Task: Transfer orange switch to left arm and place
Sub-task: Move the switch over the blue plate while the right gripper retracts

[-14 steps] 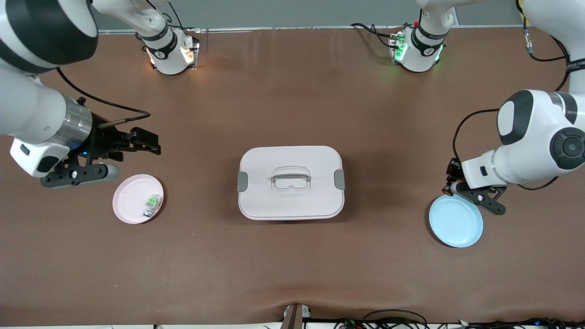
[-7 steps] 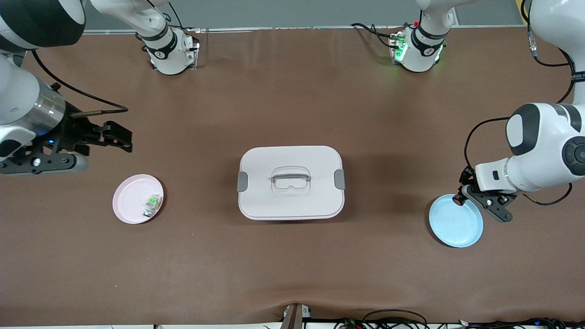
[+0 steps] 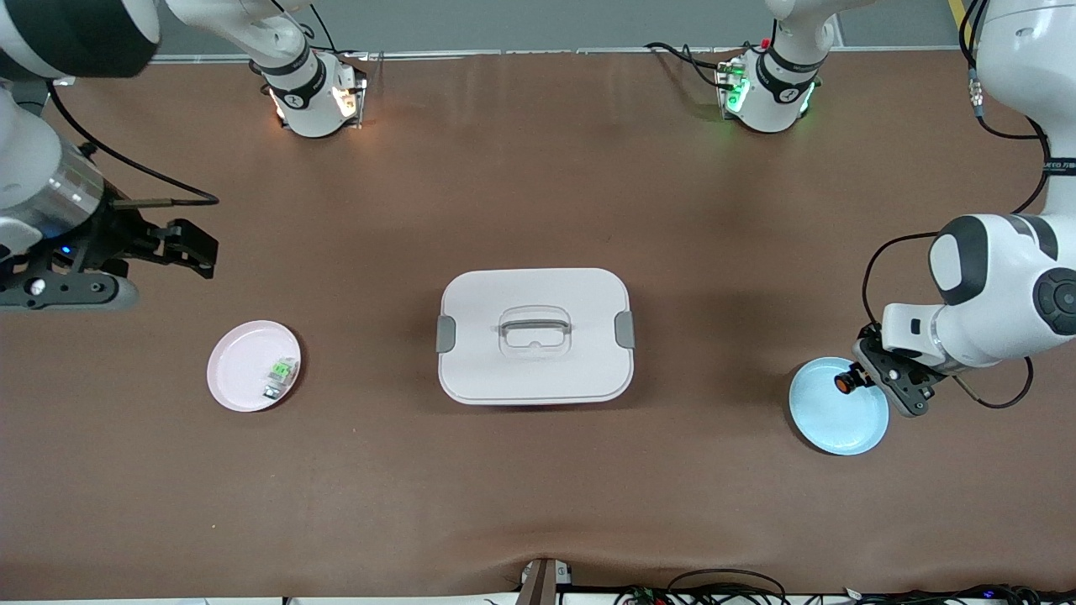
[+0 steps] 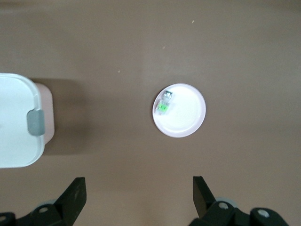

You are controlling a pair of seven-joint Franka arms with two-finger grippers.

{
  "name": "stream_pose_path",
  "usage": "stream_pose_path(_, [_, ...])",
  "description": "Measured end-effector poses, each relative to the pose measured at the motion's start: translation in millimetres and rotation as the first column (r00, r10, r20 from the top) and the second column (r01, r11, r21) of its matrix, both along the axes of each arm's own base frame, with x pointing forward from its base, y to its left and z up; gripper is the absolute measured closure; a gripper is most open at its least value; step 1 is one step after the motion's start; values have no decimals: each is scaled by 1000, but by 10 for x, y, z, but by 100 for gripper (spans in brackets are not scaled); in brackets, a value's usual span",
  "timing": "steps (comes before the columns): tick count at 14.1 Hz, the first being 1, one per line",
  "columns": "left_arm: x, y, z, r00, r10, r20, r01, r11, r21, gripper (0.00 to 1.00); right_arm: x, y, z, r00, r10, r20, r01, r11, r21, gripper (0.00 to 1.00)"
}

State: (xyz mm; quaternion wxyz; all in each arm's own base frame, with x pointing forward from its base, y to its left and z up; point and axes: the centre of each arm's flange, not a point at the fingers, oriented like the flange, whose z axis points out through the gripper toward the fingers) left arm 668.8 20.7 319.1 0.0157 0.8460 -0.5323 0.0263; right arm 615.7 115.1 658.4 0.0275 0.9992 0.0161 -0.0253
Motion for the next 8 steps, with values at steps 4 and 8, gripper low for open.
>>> stream_pose_path(4, [35,181,-244,991,-131,19,131,991,0,66,-20,-498,86,997,-69,-26,71,995,77,0])
stream_pose_path(8, [78,231,-426,968,-244,53,244,970,3,66,-18,-719,-8,993,-106,-56,110,991,72,0])
